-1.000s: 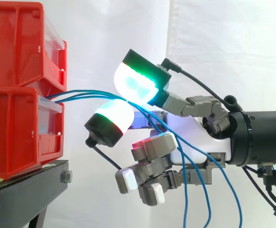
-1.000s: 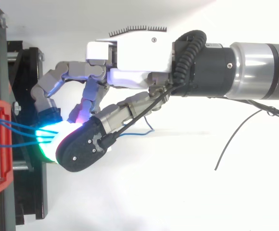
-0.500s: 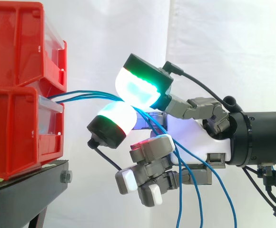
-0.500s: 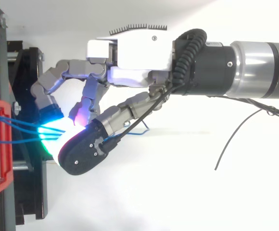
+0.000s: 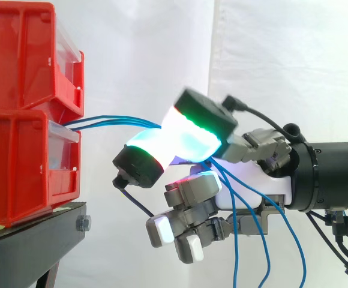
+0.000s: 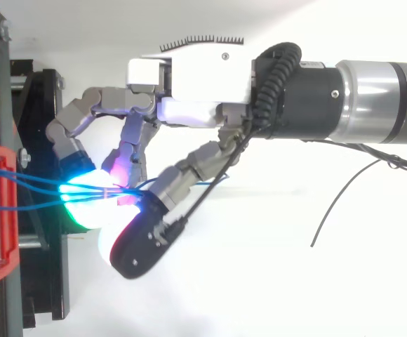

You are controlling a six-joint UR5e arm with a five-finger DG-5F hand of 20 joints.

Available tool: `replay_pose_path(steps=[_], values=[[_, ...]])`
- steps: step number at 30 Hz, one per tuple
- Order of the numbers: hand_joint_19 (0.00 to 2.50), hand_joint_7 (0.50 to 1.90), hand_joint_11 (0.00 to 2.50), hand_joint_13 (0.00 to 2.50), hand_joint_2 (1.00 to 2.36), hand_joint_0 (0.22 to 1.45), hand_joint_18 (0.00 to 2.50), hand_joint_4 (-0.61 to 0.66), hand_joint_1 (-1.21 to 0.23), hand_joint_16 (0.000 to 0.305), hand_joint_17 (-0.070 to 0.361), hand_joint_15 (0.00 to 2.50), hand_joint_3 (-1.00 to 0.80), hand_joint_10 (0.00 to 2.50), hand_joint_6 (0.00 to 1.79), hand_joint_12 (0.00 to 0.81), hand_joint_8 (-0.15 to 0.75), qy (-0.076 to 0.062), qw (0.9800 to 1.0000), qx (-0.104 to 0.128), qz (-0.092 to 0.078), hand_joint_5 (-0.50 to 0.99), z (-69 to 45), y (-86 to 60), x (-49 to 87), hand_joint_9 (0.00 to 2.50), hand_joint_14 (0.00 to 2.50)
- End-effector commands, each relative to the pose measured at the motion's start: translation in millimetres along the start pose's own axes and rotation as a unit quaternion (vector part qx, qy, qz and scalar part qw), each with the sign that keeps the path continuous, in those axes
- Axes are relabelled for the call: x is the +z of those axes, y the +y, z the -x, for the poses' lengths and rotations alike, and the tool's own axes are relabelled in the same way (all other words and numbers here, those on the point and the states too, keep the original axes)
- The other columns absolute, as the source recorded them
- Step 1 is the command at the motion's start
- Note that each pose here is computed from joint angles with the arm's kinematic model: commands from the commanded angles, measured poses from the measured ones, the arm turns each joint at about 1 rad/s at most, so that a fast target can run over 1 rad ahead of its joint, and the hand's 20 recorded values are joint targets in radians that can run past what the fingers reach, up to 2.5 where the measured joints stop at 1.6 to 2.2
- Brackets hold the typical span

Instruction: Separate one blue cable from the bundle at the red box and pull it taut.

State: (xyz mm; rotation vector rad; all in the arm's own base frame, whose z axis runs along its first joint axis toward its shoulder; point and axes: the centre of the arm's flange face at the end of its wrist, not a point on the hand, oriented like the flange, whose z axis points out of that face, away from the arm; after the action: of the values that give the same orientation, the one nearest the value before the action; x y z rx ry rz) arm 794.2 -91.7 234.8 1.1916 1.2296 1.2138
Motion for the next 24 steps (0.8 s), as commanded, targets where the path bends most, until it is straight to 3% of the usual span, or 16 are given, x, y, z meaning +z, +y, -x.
replay_pose_path(steps=[1, 5, 14, 18, 22, 24], values=[[0.8, 1.28, 1.36, 0.95, 1.0, 0.5, 0.92, -0.11, -1.0, 0.049, 0.11, 0.72, -0.5, 0.03, 0.9, 0.388, 0.305, 0.0, 1.0, 0.0, 0.0, -0.14, -0.6, 0.3, 0.1, 1.31, 0.03], [0.8, 1.26, 1.37, 0.94, 1.0, 0.47, 0.95, -0.08, -0.92, 0.051, 0.116, 0.69, -0.5, 0.02, 0.9, 0.402, 0.322, 0.001, 1.0, 0.0, 0.0, -0.14, -1.9, 0.3, 0.3, 1.34, 0.02], [0.82, 1.16, 1.35, 0.97, 1.0, 0.45, 1.01, -0.05, -0.55, 0.056, 0.125, 0.69, -0.5, 0.02, 0.88, 0.414, 0.332, 0.0, 1.0, 0.0, 0.0, -0.14, -1.7, 0.2, 0.1, 1.38, 0.02], [0.86, 1.21, 1.36, 0.97, 1.0, 0.52, 0.97, -0.07, -0.51, 0.049, 0.11, 0.7, -0.5, 0.02, 0.87, 0.387, 0.299, 0.001, 1.0, 0.0, 0.0, -0.14, -1.9, 0.2, 0.1, 1.37, 0.03], [0.89, 1.21, 1.38, 0.96, 1.0, 0.62, 0.94, -0.11, -0.57, 0.045, 0.101, 0.72, -0.5, 0.03, 0.87, 0.371, 0.281, 0.001, 1.0, 0.0, 0.0, -0.14, -1.9, 0.3, 0.3, 1.36, 0.03], [0.9, 1.2, 1.37, 0.97, 1.01, 0.6, 0.94, -0.1, -0.61, 0.045, 0.102, 0.73, -0.37, 0.02, 0.87, 0.379, 0.288, 0.0, 1.0, 0.0, 0.0, -0.14, -1.7, 0.3, 0.3, 1.33, 0.03]])
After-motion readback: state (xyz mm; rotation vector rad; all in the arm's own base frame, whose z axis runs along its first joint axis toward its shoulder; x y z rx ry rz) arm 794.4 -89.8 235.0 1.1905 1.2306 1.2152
